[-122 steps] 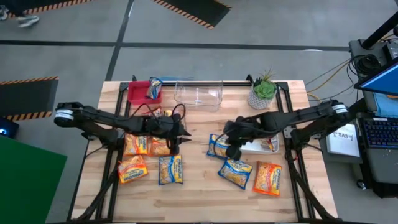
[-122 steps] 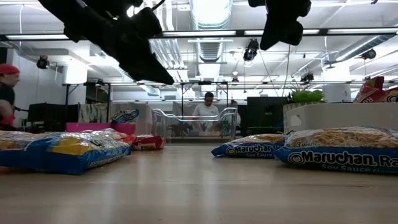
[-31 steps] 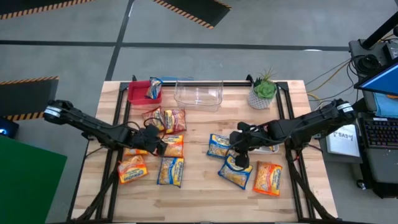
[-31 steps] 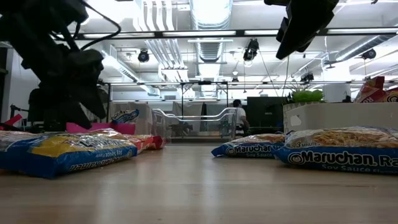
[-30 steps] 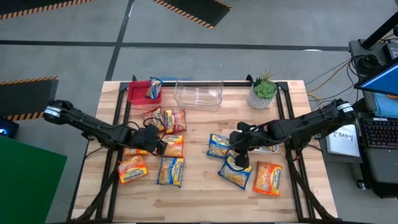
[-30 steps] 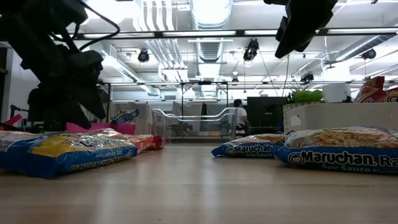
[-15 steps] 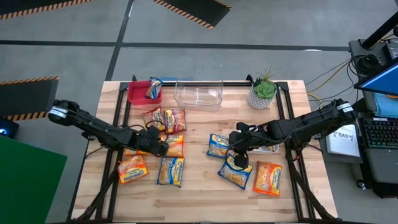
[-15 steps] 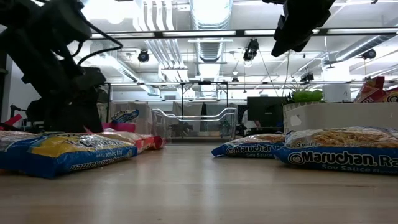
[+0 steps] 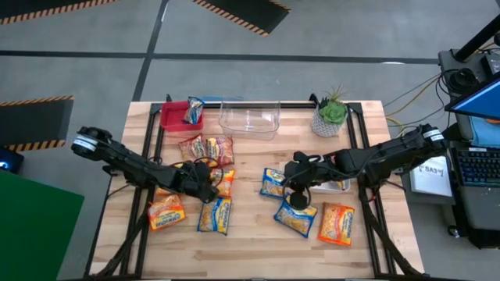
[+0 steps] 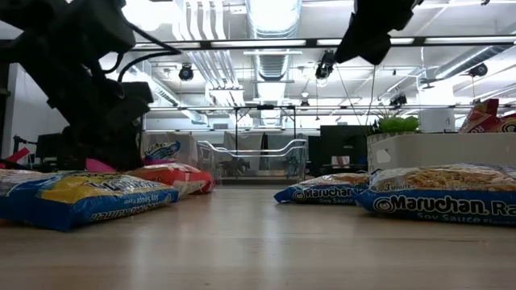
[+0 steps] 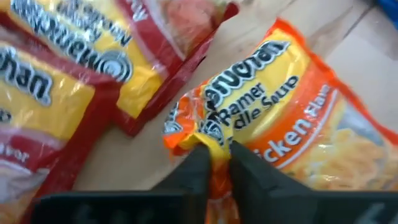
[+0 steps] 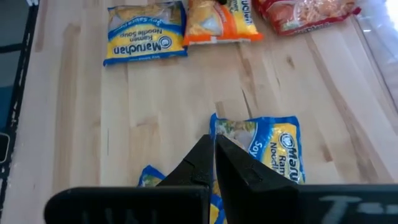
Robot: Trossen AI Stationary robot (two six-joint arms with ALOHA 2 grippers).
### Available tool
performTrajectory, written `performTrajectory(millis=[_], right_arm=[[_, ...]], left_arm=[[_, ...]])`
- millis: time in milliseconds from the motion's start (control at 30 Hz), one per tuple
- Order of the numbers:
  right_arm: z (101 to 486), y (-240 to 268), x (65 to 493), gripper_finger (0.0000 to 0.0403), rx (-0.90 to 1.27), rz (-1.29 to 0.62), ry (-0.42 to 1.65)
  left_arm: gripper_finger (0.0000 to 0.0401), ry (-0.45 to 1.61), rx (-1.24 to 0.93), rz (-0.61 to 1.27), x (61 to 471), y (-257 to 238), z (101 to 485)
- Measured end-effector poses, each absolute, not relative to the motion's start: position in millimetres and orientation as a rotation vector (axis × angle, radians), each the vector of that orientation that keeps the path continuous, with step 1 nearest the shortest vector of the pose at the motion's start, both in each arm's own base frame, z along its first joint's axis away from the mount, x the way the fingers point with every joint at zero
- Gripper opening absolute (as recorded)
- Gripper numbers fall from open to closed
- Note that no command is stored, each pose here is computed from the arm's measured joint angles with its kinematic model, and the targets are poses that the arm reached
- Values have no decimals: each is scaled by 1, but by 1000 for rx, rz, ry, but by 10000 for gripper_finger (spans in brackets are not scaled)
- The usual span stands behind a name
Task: Sort Maruchan noodles
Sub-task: Put the orange noodle pack into the transparent bin
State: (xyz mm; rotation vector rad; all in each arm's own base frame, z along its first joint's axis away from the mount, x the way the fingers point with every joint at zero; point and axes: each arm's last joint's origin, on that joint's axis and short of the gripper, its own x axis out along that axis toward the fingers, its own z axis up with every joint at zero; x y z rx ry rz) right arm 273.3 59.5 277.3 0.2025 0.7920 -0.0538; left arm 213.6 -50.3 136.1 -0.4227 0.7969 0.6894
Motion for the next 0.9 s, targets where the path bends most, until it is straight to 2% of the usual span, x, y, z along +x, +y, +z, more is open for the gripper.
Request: performTrajectory(millis=[67,267,667,900], right_arm=[[277,58,274,9,197,-55,791],[276,57,274,9,160,-41,787],[261,55,279,9,159,-33,684],[260,48,280,9,150,-61,679]], left_arm=[[8,785,-406,675,215,-51,141],[4,716,-321,630,218,-50,161],[1,541,64,403,240,-55,206],[0,483,240,391,255,-45,234]])
